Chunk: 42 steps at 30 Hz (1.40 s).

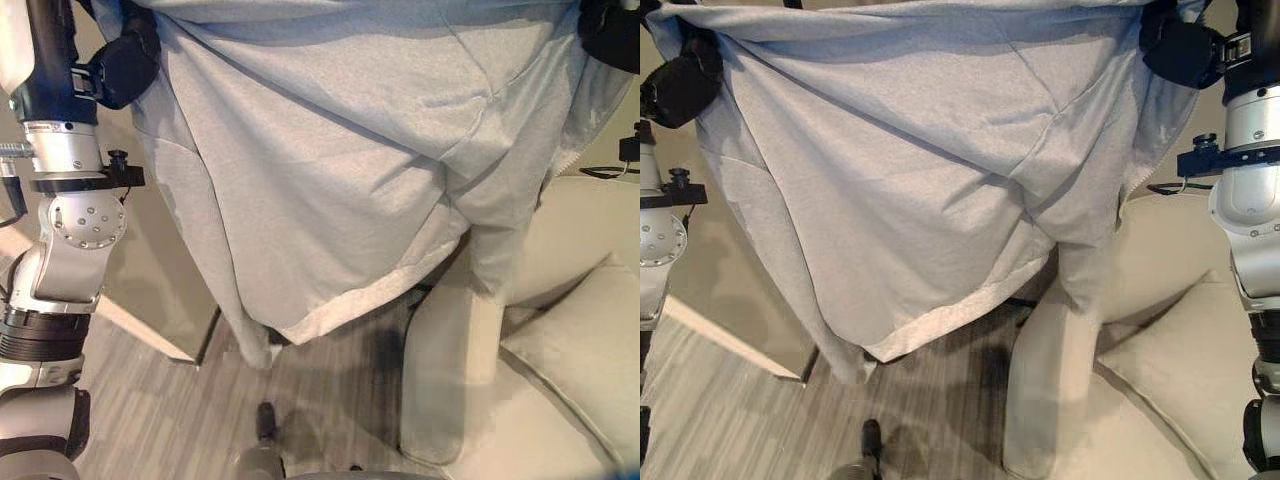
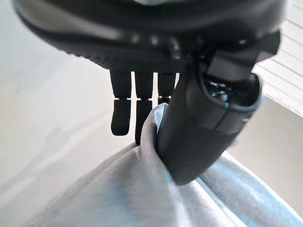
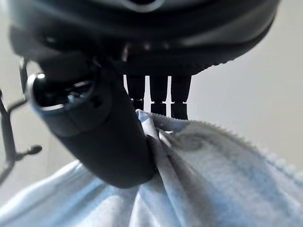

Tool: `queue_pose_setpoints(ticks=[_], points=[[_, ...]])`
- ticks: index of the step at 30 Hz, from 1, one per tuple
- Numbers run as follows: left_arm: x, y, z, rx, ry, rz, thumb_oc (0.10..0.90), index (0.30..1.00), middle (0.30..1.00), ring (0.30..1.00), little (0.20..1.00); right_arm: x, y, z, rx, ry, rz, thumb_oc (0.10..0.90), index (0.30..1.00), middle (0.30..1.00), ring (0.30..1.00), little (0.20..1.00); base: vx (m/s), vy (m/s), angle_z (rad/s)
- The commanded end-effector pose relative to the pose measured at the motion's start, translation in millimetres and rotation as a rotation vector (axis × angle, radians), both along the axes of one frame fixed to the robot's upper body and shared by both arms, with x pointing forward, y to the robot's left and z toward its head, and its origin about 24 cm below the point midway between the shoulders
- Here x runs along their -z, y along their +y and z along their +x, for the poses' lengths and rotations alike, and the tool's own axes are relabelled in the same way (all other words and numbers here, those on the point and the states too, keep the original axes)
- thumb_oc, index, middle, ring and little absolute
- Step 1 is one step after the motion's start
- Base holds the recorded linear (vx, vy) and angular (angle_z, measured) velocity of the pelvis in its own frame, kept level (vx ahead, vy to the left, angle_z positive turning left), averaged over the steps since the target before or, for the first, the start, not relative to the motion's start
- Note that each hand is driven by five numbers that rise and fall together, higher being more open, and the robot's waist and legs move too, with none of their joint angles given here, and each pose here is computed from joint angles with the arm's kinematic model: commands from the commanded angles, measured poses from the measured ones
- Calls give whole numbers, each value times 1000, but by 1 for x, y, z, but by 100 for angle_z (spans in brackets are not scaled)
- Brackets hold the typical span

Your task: Hang the clothes on the sofa on the clothes rack.

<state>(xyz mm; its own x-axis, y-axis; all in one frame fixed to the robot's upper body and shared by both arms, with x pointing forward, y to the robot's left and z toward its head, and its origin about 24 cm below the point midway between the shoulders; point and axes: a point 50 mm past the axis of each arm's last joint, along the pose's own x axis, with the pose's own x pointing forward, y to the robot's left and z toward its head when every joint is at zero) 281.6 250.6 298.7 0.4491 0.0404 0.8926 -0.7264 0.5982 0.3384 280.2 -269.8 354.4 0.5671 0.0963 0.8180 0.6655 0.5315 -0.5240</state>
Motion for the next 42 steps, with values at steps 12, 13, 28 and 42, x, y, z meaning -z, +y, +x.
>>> queue_pose_setpoints(ticks=[12,13,28,42], points=[[-60,3,-39,-18,-328,33,400,300,300,300,300,-59,-14,-22,107,-259,47,400,300,300,300,300,72,70,-1],[-60,3,-38,-17,-326,32,400,300,300,300,300,-59,-15,-21,108,-253,52,400,300,300,300,300,72,52,-6],[-74,2,-39,-24,-348,48,400,300,300,300,300,-74,-3,-20,49,-268,39,400,300,300,300,300,32,62,2],[-53,16,-37,-71,-268,38,400,300,300,300,300,-58,-13,-17,79,-190,30,400,300,300,300,300,65,-116,8]])
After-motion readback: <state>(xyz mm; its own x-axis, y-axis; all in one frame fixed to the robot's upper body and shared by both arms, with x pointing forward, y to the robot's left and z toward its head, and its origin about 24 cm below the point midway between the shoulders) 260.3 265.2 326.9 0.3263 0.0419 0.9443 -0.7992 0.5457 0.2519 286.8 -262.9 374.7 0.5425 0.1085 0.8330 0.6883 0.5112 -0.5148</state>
